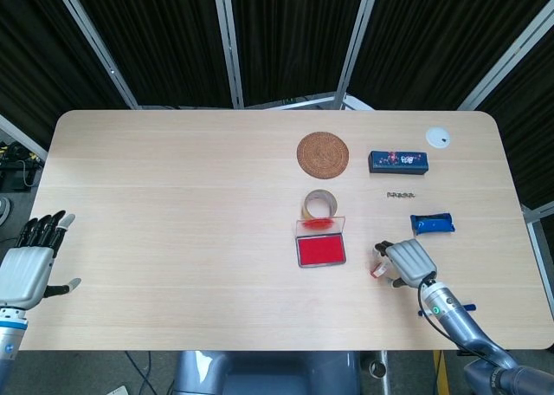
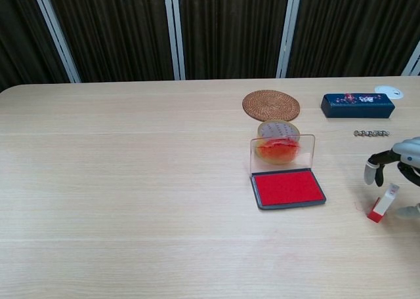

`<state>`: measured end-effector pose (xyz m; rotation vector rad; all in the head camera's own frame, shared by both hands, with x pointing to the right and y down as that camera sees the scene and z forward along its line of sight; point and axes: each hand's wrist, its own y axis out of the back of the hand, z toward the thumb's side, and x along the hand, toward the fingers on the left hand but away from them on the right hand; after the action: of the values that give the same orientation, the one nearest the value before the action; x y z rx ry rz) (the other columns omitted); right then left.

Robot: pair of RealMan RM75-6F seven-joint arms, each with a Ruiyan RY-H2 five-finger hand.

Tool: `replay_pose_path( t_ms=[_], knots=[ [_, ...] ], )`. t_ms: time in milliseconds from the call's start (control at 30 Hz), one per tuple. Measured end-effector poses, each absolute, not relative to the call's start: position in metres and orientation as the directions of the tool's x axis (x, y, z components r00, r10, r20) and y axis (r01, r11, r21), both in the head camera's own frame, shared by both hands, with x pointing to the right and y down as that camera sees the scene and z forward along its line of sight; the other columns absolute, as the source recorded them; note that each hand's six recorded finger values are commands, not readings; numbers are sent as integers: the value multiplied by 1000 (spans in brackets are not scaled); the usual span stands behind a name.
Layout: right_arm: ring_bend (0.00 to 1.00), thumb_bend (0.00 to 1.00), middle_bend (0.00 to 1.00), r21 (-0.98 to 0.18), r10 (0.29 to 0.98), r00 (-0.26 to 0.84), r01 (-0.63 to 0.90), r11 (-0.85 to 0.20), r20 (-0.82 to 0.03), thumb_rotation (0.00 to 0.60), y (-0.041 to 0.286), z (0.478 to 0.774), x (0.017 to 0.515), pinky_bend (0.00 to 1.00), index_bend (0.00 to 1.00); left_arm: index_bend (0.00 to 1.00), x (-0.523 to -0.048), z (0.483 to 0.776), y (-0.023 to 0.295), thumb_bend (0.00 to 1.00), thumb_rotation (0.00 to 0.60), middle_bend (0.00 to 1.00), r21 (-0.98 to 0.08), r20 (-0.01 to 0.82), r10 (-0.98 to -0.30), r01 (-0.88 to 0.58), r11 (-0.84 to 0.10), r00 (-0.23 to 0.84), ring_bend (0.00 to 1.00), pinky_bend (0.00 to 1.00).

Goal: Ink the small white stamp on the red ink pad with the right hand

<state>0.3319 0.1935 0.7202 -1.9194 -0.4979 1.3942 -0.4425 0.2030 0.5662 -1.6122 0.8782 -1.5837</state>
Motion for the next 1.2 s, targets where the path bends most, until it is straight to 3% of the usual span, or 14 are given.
replay_pose_path(
  t_ms=[533,667,733,767,800,833,900,1000,1200],
  knots=[
    [739,98,387,-765,703,354,-60,-641,-617,600,187,695,340,767,326,0,-444,564,203,0,600,0,-853,522,-853,0,-522,19,0,0],
    [721,95,377,-795,734,364,-31,-606,-574,600,185,668,348,681,318,0,-445,561,203,0,600,0,-855,519,-855,-10,-519,19,0,0],
    [660,84,350,-817,759,367,-7,-576,-538,600,184,651,354,527,295,0,-445,558,203,0,600,0,-857,515,-857,-13,-515,23,0,0],
    [588,68,312,-828,771,367,5,-561,-520,600,184,643,356,404,264,0,-445,557,204,0,600,0,-858,513,-858,-15,-513,25,0,0],
    [482,42,255,-839,784,366,18,-544,-501,600,184,635,359,280,216,0,-445,556,204,0,600,0,-860,510,-860,-17,-511,28,0,0],
    [396,25,211,-853,803,363,39,-521,-473,600,184,624,363,208,179,0,-444,555,204,0,600,0,-861,507,-861,-18,-508,30,0,0],
    [132,0,79,-872,831,352,73,-483,-431,600,186,607,370,52,70,0,-444,553,203,0,600,0,-867,498,-867,-20,-498,35,0,0],
    [0,0,1,-897,875,317,130,-423,-367,600,192,580,384,0,2,0,-442,550,202,0,600,0,-879,475,-879,-25,-477,48,0,0],
    [0,0,0,-918,922,239,182,-351,-305,600,208,550,401,0,0,0,-441,545,202,0,600,0,-897,434,-897,-51,-439,81,0,0]
  ],
)
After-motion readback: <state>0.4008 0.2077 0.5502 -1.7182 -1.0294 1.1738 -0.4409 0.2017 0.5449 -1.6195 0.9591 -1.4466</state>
